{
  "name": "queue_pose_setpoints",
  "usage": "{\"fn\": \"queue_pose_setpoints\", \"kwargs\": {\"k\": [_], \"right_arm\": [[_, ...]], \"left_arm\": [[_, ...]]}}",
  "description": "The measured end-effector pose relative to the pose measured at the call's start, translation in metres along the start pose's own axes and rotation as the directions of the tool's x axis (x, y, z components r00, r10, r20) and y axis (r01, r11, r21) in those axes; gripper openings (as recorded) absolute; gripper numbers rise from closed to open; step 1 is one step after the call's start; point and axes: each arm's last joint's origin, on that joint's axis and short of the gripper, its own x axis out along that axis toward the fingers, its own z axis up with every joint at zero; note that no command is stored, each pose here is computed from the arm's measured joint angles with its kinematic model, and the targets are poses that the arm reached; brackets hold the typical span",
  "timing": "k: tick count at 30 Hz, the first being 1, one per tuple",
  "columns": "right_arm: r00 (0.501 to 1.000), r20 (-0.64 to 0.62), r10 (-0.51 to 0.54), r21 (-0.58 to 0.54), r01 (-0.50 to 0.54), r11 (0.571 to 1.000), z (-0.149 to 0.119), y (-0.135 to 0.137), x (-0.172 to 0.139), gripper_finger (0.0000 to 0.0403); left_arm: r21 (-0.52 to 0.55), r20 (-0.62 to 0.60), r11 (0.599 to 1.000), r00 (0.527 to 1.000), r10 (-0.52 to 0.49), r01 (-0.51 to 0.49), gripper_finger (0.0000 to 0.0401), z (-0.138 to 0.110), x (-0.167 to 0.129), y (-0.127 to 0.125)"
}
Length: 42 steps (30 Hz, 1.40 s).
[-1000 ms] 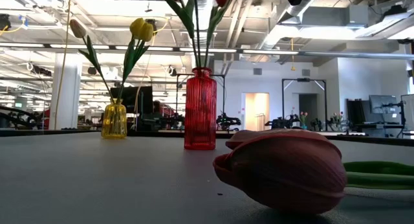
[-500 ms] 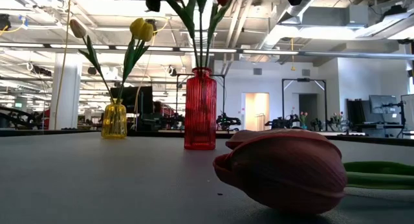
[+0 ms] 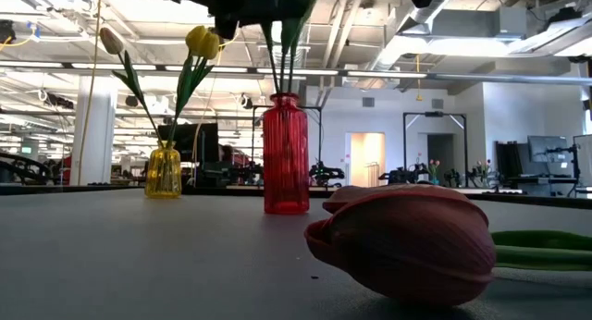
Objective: Sort flowers into vase by color
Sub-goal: Put the top red flower into the red vase
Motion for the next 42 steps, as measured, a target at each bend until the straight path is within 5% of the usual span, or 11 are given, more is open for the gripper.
{"fn": "queue_pose_setpoints", "kwargs": {"k": [7, 19, 33, 42], "right_arm": [[1.000, 0.002, -0.005, 0.002, 0.005, 1.000, 0.0005, -0.0012, 0.0002, 0.0232], [1.000, 0.001, -0.005, -0.004, 0.005, 1.000, 0.0004, -0.0013, 0.0002, 0.0232], [1.000, -0.009, -0.009, -0.009, 0.008, 1.000, -0.0005, -0.0018, 0.0002, 0.0232], [1.000, -0.008, -0.008, -0.011, 0.008, 1.000, -0.0004, -0.0018, 0.0002, 0.0232]], "left_arm": [[-0.040, -0.010, 0.996, 0.997, -0.083, 0.082, 0.0000, -0.0017, 0.0050, 0.0063], [-0.010, -0.014, 0.996, 0.996, -0.084, 0.084, 0.0003, -0.0021, 0.0050, 0.0064], [0.006, -0.031, 0.993, 0.992, -0.119, 0.119, 0.0141, -0.0039, 0.0047, 0.0049], [-0.022, -0.052, 0.988, 0.987, -0.153, 0.152, 0.0160, -0.0054, 0.0036, 0.0043]]}}
